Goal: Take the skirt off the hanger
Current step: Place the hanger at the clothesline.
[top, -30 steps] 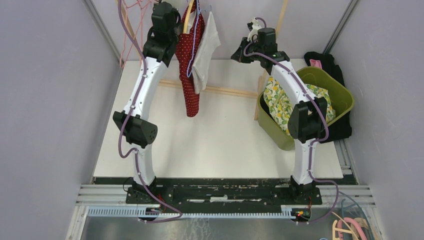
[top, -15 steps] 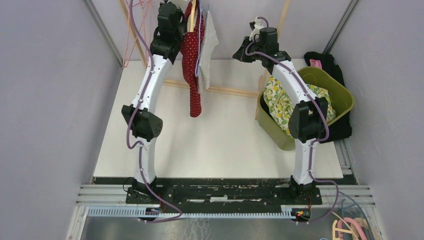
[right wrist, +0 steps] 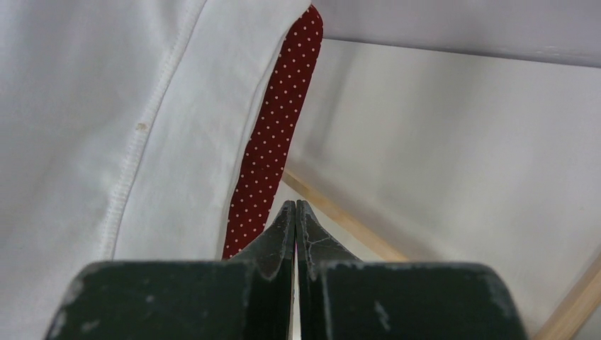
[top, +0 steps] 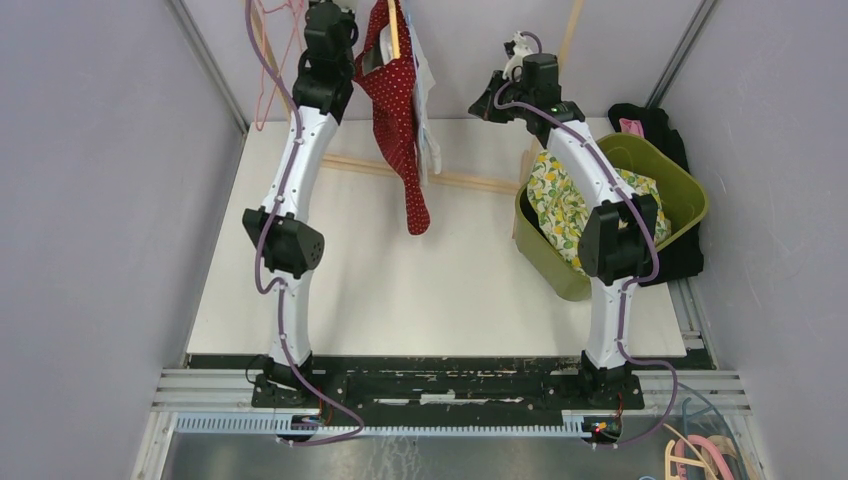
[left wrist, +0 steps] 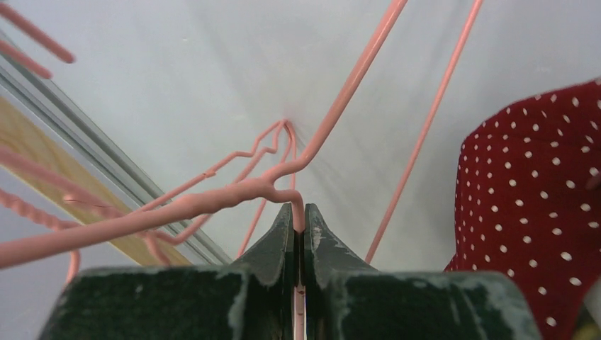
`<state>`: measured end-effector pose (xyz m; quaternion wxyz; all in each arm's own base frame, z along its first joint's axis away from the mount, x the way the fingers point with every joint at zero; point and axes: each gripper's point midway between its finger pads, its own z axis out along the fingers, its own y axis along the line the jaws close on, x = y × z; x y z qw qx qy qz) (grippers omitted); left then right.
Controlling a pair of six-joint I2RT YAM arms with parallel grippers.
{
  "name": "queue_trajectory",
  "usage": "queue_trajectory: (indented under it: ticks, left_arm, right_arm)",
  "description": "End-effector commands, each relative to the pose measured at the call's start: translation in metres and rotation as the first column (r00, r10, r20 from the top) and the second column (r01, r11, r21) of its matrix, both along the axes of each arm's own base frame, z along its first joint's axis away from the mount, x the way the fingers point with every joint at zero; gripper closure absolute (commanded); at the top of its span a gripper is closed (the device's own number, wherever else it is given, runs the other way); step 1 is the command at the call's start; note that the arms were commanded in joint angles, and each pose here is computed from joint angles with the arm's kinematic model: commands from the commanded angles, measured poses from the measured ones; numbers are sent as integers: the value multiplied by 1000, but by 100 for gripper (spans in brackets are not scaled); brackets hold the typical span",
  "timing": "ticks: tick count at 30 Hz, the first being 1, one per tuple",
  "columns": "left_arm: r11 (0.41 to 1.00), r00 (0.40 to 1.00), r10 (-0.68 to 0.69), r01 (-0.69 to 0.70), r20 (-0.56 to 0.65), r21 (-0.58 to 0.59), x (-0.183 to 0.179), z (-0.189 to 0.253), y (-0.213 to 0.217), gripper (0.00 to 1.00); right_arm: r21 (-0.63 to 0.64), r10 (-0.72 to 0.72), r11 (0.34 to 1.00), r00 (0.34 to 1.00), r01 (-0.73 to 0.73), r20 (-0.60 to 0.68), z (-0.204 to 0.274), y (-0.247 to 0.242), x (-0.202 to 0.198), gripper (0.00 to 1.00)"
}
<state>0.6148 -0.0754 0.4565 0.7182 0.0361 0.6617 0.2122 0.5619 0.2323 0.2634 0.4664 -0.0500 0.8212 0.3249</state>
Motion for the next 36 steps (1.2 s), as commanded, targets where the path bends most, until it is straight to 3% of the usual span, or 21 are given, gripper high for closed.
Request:
queue_trajectory:
  ticks: [1,7,17,28,32,36]
  left_arm:
    - [988,972,-19,54,236,-142,-4,61,17,97]
    - [981,969,-74,113,236,-156,13,45,5,97]
    - [985,989,-147,146,-9,-96,24,-21,-10,97]
    - [989,989,-138,135,-53,-61,2,-10,-6,96]
    - [990,992,-121,118,-38,-72,-7,1,-5,68]
    - [987,990,-137,139,24,-85,-19,28,-7,47]
  right_arm:
    - [46,-34,999,991,28,128,49,-8,12,99]
    - [34,-41,999,989,36,140,55,-13,12,99]
    - [54,-56,997,991,50,125,50,-14,15,99]
    - [64,-49,997,990,41,130,56,-12,9,99]
    - [66,-44,997,990,35,132,58,-12,6,98]
    - [66,-35,997,991,27,132,58,-9,4,98]
